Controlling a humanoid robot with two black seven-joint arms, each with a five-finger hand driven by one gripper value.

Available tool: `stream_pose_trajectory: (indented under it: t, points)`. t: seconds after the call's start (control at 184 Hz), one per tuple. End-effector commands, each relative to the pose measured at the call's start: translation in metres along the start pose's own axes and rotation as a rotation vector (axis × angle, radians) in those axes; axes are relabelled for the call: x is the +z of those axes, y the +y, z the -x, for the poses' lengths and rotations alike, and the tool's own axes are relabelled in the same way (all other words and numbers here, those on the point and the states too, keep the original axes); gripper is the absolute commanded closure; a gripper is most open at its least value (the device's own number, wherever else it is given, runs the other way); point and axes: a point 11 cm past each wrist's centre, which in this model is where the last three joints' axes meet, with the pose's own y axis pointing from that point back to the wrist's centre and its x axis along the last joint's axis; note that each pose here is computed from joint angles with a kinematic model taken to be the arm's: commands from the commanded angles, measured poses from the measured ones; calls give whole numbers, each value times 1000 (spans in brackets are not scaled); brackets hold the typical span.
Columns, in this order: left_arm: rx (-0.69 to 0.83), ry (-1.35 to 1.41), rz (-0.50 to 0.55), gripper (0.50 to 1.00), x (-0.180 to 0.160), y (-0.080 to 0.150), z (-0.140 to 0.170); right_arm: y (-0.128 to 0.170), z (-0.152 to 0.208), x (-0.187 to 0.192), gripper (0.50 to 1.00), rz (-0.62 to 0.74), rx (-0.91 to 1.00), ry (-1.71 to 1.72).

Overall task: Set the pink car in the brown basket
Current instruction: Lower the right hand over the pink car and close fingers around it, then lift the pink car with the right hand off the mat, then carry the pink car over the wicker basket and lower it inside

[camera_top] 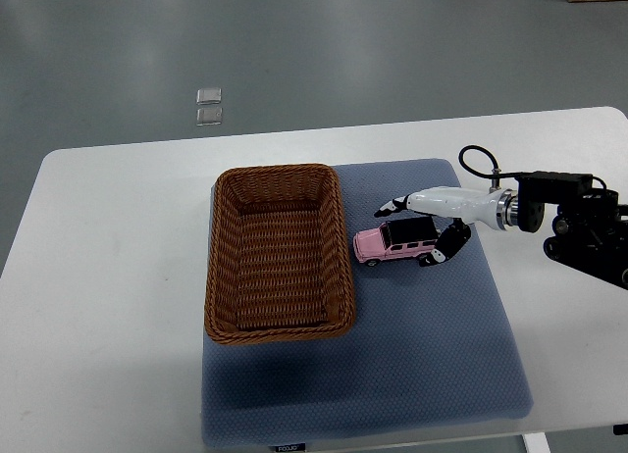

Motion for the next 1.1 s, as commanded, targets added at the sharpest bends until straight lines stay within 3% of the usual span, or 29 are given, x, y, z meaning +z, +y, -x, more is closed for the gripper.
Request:
stream_pose_trajectory:
  t: [0.0, 0.195, 0.266, 1.096]
  points:
    - [0, 1, 2, 500, 1, 0, 0, 0, 1, 2, 722, 6, -1, 2]
    - [0, 1, 5, 500, 3, 0, 0, 1, -7, 5, 901, 18, 4, 21]
    - [0, 0, 6, 500, 4, 0, 0, 1, -10, 5, 1000, 22, 8, 31]
    - [1, 4, 8, 500, 5, 0, 0, 14, -106, -12, 1000, -5, 291, 126]
